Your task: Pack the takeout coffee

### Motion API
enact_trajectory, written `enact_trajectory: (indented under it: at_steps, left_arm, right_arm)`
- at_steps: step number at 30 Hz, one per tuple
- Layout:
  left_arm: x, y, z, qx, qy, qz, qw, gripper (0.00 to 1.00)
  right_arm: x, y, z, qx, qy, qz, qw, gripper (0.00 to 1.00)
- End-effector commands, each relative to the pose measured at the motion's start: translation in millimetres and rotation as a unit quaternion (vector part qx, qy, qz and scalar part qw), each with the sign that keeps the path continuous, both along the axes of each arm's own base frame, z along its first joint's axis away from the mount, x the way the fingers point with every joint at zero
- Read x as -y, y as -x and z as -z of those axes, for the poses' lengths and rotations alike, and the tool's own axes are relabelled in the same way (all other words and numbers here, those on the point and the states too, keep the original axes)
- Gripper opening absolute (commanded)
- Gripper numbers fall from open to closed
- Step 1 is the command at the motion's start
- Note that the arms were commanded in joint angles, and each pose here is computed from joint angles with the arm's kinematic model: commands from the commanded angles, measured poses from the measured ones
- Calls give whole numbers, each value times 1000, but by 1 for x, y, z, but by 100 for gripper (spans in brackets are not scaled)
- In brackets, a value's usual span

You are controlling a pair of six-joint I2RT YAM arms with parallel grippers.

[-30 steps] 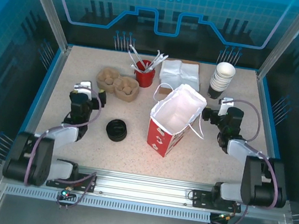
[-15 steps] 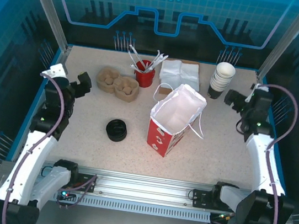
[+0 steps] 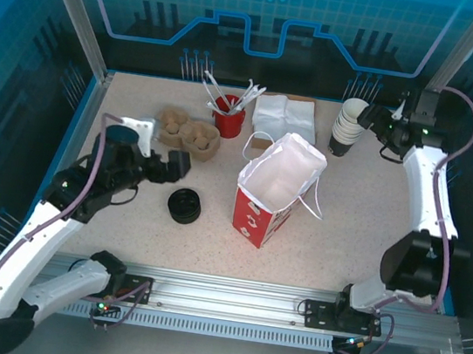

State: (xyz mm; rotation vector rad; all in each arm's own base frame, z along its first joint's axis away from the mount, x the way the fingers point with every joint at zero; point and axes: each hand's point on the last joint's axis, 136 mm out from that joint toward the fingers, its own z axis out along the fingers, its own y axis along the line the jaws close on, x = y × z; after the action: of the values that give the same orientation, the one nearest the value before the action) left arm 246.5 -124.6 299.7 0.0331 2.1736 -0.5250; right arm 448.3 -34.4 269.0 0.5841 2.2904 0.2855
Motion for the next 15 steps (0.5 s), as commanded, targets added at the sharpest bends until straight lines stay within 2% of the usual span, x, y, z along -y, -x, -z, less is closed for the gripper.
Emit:
enact_trajectory:
  at_steps: [1,5,7,11,15]
  left_arm:
    - [25,23,10,6,-19,81,996,99]
    - [55,43,33,11,-19,153,988,99]
    - [67,50,45,6,-19,179,984,99]
    - [74,51,71,-13,-34,184,982,99]
    - [79,52,81,-17,-28,192,981,99]
  right_arm:
    - [-5,-4,3,-35,1,5,999,83]
    - [-4,-23,3,-44,9,1,999,74]
    - [-3,-32,3,-46,11,-4,999,66]
    - [-1,-47,8,-56,16,-5,998,61]
    - [2,-57,14,-67,23,-3,997,57]
